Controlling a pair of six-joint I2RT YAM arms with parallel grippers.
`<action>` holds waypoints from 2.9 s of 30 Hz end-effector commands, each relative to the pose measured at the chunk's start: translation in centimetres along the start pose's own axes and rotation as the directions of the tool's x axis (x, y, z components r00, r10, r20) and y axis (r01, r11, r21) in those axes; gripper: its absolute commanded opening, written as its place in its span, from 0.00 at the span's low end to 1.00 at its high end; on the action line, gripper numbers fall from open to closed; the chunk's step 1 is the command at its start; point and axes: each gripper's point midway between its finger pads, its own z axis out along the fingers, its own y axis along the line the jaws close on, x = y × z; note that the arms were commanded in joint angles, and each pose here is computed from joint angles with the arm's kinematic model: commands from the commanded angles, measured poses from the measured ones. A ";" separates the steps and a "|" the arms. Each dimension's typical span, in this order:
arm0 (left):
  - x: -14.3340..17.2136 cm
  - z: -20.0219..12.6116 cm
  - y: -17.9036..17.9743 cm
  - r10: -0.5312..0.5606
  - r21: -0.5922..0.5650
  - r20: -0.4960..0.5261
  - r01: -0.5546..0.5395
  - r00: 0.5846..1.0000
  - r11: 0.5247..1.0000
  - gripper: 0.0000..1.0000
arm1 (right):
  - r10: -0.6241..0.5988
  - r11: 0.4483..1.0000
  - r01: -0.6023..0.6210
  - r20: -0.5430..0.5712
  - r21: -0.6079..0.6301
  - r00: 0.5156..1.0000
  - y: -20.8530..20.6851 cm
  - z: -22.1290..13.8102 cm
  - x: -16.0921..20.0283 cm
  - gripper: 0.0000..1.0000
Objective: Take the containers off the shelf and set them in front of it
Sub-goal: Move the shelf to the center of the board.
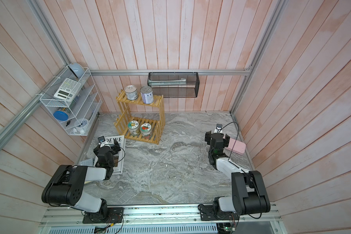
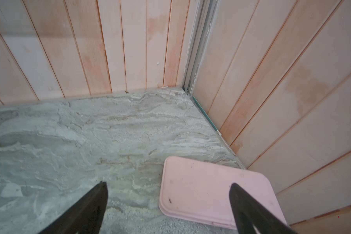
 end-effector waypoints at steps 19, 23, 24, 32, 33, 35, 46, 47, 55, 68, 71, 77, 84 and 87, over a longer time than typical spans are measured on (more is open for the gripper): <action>-10.2 -3.0 -1.8 -0.090 0.071 -0.143 0.100 0.986 0.992 1.00 | -0.061 0.887 -0.132 -0.396 -0.442 0.916 22.0 -7.9 -3.5 0.98; -9.1 -3.6 -4.2 -0.072 0.165 -0.249 0.115 0.966 0.979 1.00 | -0.066 0.851 -0.189 -0.458 -0.490 0.887 25.3 -9.0 -4.0 0.98; -9.1 -3.7 -4.6 -0.071 0.186 -0.265 0.123 0.962 0.975 1.00 | -0.071 0.845 -0.195 -0.467 -0.498 0.882 26.0 -9.1 -4.0 0.97; -10.1 -4.6 -6.9 -0.060 0.296 -0.317 0.159 0.947 0.942 1.00 | -0.128 0.813 -0.234 -0.555 -0.534 0.822 32.0 -9.2 -2.4 0.84; -10.1 -4.6 -6.8 -0.060 0.295 -0.317 0.158 0.947 0.942 1.00 | -0.136 0.812 -0.231 -0.558 -0.536 0.819 32.6 -9.2 -2.3 0.83; -10.0 -4.6 -6.8 -0.057 0.293 -0.321 0.156 0.946 0.943 1.00 | -0.150 0.811 -0.226 -0.566 -0.539 0.811 33.7 -9.1 -1.9 0.81; -9.2 -4.3 -6.7 -0.043 0.279 -0.344 0.146 0.938 0.949 1.00 | -0.209 0.851 -0.132 -0.558 -0.508 0.803 36.5 -8.3 -0.2 0.77; -9.2 -4.3 -6.7 -0.041 0.279 -0.343 0.143 0.939 0.950 1.00 | -0.207 0.857 -0.127 -0.559 -0.500 0.803 36.5 -8.2 0.0 0.76; -9.3 -4.1 -6.6 -0.038 0.269 -0.342 0.137 0.939 0.953 1.00 | -0.188 0.872 -0.135 -0.577 -0.470 0.795 36.5 -7.5 1.4 0.65; -9.1 -4.0 -6.3 -0.038 0.254 -0.343 0.131 0.939 0.958 1.00 | -0.144 0.886 -0.165 -0.596 -0.433 0.790 37.4 -6.4 2.4 0.51; -9.1 -4.0 -6.2 -0.037 0.250 -0.343 0.129 0.939 0.960 1.00 | -0.126 0.894 -0.168 -0.592 -0.416 0.796 37.1 -6.1 2.2 0.44; -9.0 -3.9 -6.2 -0.035 0.244 -0.347 0.126 0.937 0.962 1.00 | -0.096 0.919 -0.158 -0.596 -0.360 0.798 35.5 -5.2 2.3 0.37; -8.8 -3.7 -5.8 -0.028 0.221 -0.350 0.112 0.936 0.969 1.00 | -0.034 0.942 -0.175 -0.598 -0.288 0.801 32.7 -4.3 2.5 0.32; -8.4 -3.1 -5.0 -0.024 0.167 -0.354 0.088 0.935 0.982 1.00 | -0.009 0.948 -0.185 -0.601 -0.260 0.799 31.5 -3.9 2.9 0.31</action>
